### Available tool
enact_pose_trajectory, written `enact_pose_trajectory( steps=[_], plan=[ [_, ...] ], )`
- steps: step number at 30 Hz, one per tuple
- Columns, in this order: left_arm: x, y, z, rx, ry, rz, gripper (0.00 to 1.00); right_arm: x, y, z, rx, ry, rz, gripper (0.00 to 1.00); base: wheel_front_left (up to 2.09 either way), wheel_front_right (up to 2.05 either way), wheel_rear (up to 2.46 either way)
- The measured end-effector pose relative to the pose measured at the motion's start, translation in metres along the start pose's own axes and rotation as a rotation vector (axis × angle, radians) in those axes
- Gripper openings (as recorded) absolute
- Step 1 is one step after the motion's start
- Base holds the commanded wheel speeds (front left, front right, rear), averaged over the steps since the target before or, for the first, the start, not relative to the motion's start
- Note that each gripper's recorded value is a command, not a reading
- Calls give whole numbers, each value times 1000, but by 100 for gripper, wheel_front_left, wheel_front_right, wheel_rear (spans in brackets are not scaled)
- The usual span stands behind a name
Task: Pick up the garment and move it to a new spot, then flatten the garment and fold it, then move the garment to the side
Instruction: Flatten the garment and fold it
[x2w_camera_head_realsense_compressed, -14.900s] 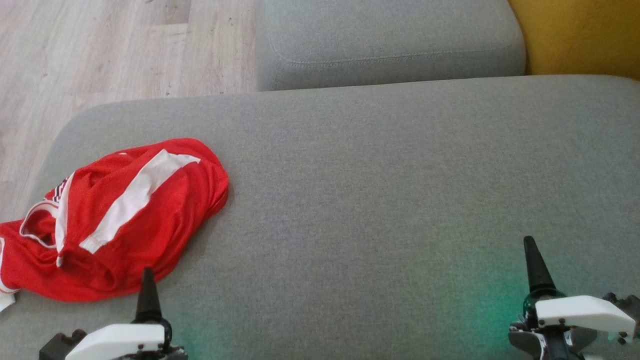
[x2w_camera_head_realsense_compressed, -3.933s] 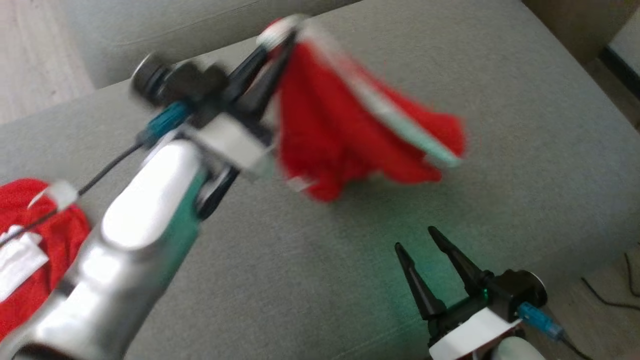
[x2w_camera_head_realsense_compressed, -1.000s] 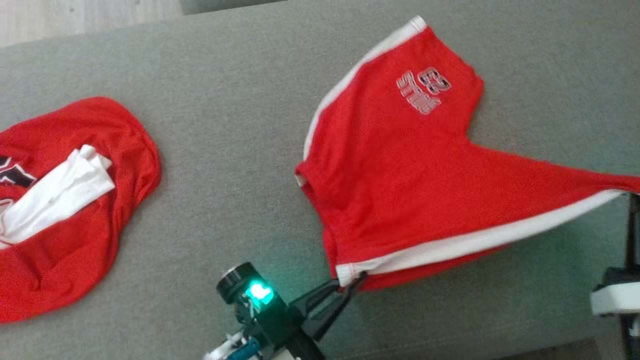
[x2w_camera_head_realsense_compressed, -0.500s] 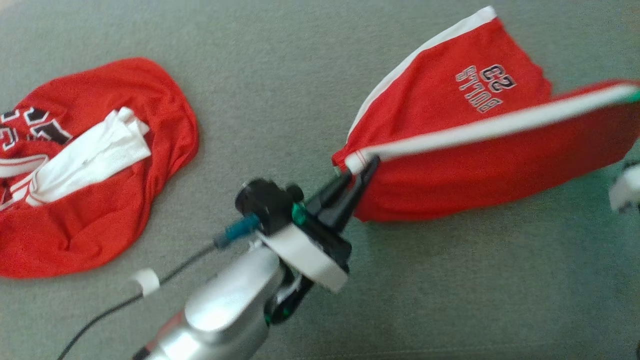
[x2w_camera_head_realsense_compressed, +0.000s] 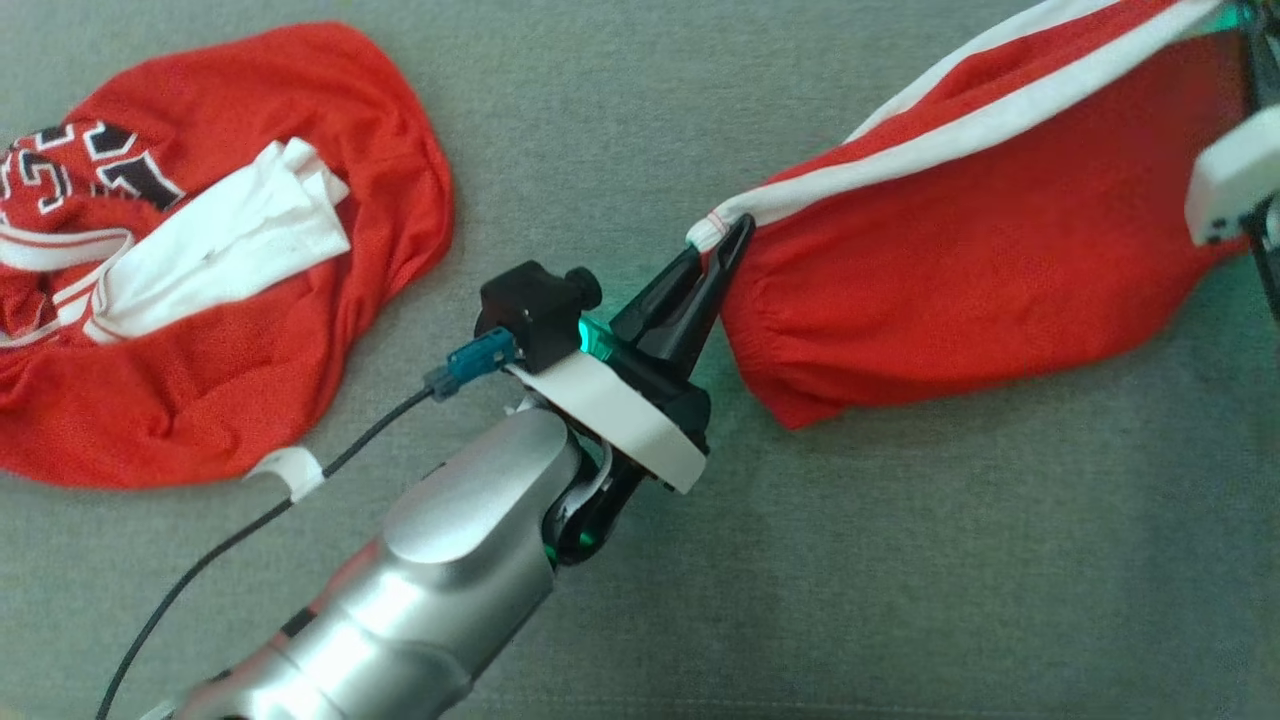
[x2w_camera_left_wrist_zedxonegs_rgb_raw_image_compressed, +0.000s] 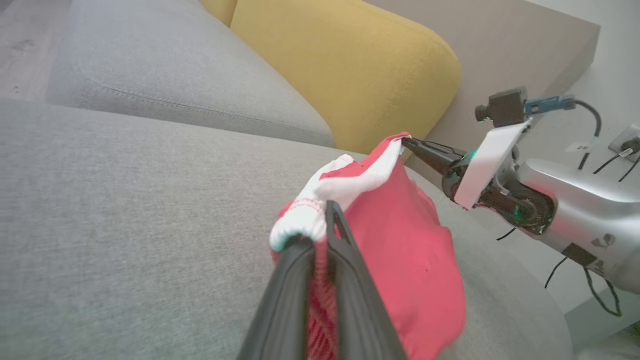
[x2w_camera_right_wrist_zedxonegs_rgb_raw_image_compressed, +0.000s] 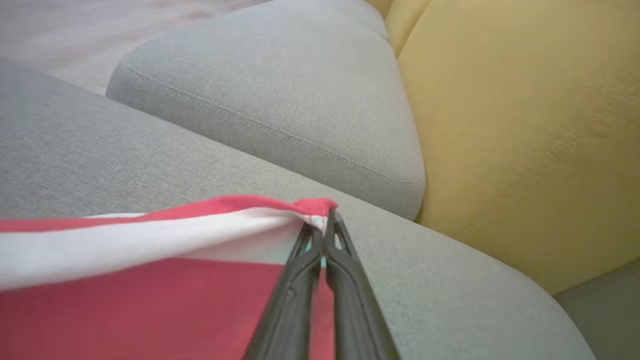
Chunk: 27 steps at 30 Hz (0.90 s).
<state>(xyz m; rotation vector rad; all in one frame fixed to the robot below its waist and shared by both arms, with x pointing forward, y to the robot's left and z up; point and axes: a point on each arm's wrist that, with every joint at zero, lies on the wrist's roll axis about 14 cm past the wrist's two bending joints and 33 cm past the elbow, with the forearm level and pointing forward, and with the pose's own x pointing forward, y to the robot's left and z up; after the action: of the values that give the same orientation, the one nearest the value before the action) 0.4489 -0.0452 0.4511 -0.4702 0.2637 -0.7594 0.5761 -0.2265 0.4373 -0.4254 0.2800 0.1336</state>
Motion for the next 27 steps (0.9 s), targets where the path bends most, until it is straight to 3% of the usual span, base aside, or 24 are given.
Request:
enact_pose_trajectory(
  steps=[3, 4, 5, 6, 11, 16, 21, 27],
  plan=[
    [-1, 11, -4, -17, 10, 31, 0, 16, 12, 1, -37, 0, 32, 0, 0, 0, 0],
    [-3, 16, -7, -26, 16, 45, 7, 20, 16, 0, -33, 0, 40, 82, 0, 0, 0],
    [-5, 20, -8, -30, 20, 57, 56, 23, 20, -1, -26, 0, 48, 100, 0, 0, 0],
    [-6, 23, -8, -33, 19, 67, 100, 25, 24, -1, -21, -8, 57, 100, 0, 0, 0],
    [-8, 28, 2, -13, -10, 90, 100, 27, 31, -2, 55, -36, 63, 100, 0, 0, 0],
    [-21, 38, 29, 133, -94, 171, 100, 20, 24, -13, 178, 2, 43, 100, 0, 0, 0],
    [-54, 42, 49, 254, -190, 307, 100, 12, 8, -42, 269, 127, 22, 100, 0, 0, 0],
    [-104, 45, 62, 311, -270, 466, 100, -5, 32, -79, 354, 311, 106, 100, 0, 0, 0]
  ],
)
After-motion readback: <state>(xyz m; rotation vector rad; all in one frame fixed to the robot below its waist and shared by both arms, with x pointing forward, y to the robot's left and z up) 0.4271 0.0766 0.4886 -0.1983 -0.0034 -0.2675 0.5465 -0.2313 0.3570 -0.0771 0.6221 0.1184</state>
